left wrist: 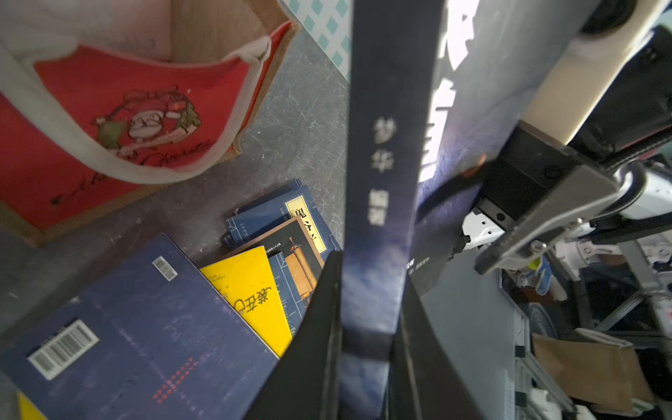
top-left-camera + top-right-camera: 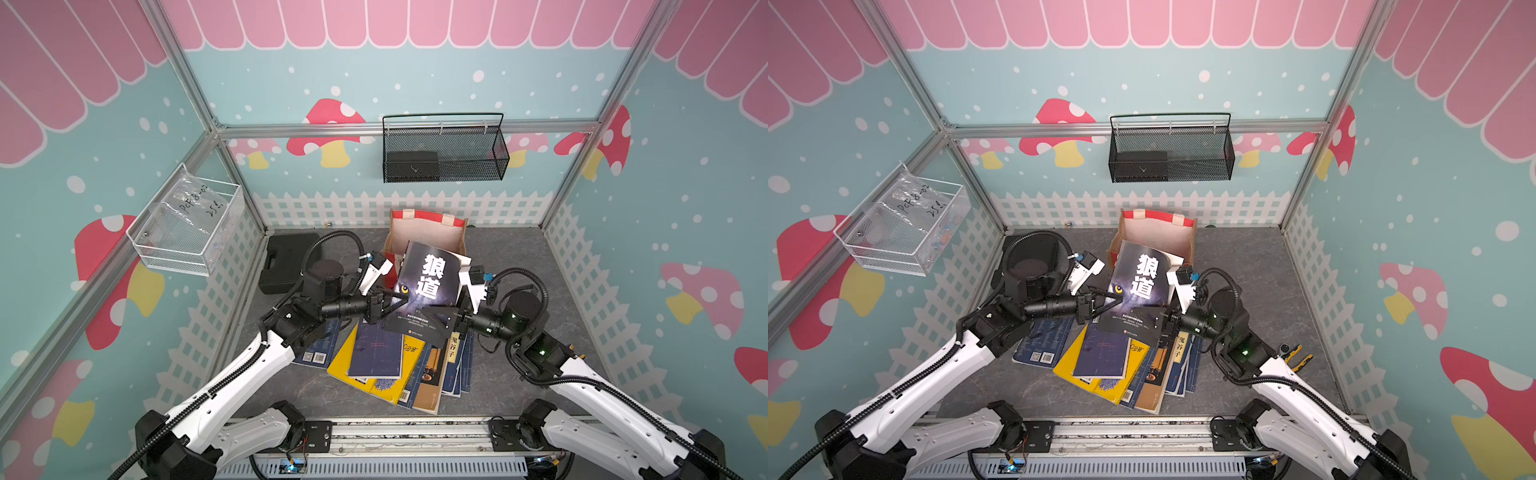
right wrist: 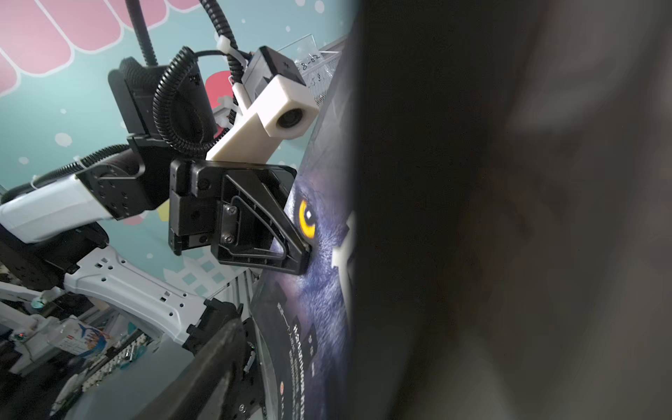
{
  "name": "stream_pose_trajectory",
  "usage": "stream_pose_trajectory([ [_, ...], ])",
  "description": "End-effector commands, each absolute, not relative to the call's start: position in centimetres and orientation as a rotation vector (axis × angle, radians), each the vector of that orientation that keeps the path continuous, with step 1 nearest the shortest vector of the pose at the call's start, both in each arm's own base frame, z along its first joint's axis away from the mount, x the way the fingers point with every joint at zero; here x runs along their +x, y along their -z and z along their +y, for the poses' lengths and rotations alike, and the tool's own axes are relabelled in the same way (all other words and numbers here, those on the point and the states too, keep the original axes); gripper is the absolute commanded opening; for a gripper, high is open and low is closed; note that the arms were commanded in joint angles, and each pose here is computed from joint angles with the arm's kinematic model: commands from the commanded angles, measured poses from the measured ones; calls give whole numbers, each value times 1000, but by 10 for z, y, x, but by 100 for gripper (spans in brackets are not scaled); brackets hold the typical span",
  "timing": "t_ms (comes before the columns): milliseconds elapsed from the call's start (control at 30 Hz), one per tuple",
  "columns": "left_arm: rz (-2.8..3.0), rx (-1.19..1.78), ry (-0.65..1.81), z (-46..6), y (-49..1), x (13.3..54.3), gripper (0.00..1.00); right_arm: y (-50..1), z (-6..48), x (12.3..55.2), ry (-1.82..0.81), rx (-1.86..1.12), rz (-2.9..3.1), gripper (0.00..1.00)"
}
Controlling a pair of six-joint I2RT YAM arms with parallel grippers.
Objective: Put the books into the canvas bag
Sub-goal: Pick up the book from the book.
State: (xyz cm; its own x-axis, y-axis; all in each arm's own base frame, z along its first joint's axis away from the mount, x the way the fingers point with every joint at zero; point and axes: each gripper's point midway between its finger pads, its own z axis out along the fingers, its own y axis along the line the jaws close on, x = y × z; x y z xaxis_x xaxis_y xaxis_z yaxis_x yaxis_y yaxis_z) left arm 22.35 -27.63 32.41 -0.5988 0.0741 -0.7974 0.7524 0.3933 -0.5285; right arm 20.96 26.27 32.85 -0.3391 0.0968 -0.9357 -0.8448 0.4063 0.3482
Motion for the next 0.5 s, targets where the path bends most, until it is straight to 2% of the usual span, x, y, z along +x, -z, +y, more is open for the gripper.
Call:
stream_pose_trajectory([
  [0, 1984, 969, 1184, -268, -318, 189, 0, -335, 240, 207, -887, -816, 1626, 94],
  [67, 1977, 1029, 1155, -262, -321, 180, 0, -350, 224, 209, -766, -816, 1610, 99],
  [233, 1912, 1155, 1125, -251, -328, 157, 0, -375, 198, 215, -570, -800, 1596, 100],
  [467, 1838, 1273, 1150, -245, -336, 134, 0, -371, 229, 187, -733, -1087, 1559, 97],
])
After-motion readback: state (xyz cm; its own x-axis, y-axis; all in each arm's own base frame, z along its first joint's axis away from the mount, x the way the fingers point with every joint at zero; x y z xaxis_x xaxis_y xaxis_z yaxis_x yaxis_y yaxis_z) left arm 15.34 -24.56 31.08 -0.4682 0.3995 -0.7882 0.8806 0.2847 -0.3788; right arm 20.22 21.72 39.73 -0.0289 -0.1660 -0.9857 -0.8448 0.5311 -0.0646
